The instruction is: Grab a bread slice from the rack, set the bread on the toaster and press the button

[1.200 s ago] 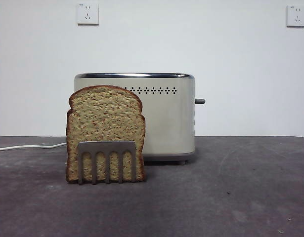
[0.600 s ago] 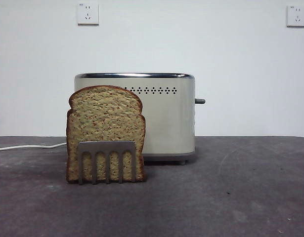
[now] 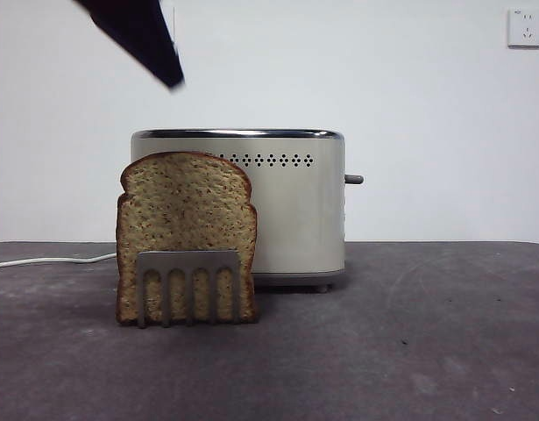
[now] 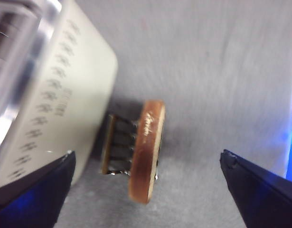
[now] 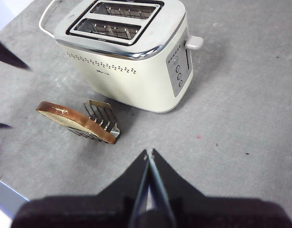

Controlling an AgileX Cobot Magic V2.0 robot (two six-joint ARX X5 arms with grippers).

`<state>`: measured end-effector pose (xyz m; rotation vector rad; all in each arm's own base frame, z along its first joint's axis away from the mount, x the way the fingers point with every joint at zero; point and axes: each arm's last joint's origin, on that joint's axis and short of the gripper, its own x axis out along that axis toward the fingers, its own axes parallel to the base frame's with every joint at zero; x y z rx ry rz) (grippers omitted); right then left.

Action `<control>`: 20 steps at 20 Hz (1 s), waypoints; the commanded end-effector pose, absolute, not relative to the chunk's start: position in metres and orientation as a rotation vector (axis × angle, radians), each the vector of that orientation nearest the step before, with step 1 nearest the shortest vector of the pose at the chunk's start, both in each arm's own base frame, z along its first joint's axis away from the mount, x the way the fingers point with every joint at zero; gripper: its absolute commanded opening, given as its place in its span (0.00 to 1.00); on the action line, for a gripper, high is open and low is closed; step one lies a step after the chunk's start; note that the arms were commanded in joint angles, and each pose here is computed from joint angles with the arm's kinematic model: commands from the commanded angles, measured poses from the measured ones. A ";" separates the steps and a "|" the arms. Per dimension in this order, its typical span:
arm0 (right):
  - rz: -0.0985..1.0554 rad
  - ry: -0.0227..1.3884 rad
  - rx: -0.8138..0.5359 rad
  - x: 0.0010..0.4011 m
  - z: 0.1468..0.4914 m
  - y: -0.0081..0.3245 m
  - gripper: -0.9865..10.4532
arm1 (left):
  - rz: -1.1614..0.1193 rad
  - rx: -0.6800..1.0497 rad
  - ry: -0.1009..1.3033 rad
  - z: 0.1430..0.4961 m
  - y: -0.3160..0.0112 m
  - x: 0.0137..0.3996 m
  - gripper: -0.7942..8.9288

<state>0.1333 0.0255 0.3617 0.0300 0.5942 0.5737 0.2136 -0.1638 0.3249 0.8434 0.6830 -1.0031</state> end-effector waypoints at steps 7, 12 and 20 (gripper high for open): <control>0.580 0.597 0.023 0.136 0.361 0.026 0.08 | -1.071 0.956 0.796 0.272 -0.191 0.247 0.69; 0.580 0.597 0.021 0.136 0.361 0.026 0.08 | -1.070 0.955 0.793 0.269 -0.194 0.250 0.24; 0.580 0.601 0.021 0.137 0.361 0.026 0.08 | -1.047 0.967 0.799 0.269 -0.192 0.251 0.07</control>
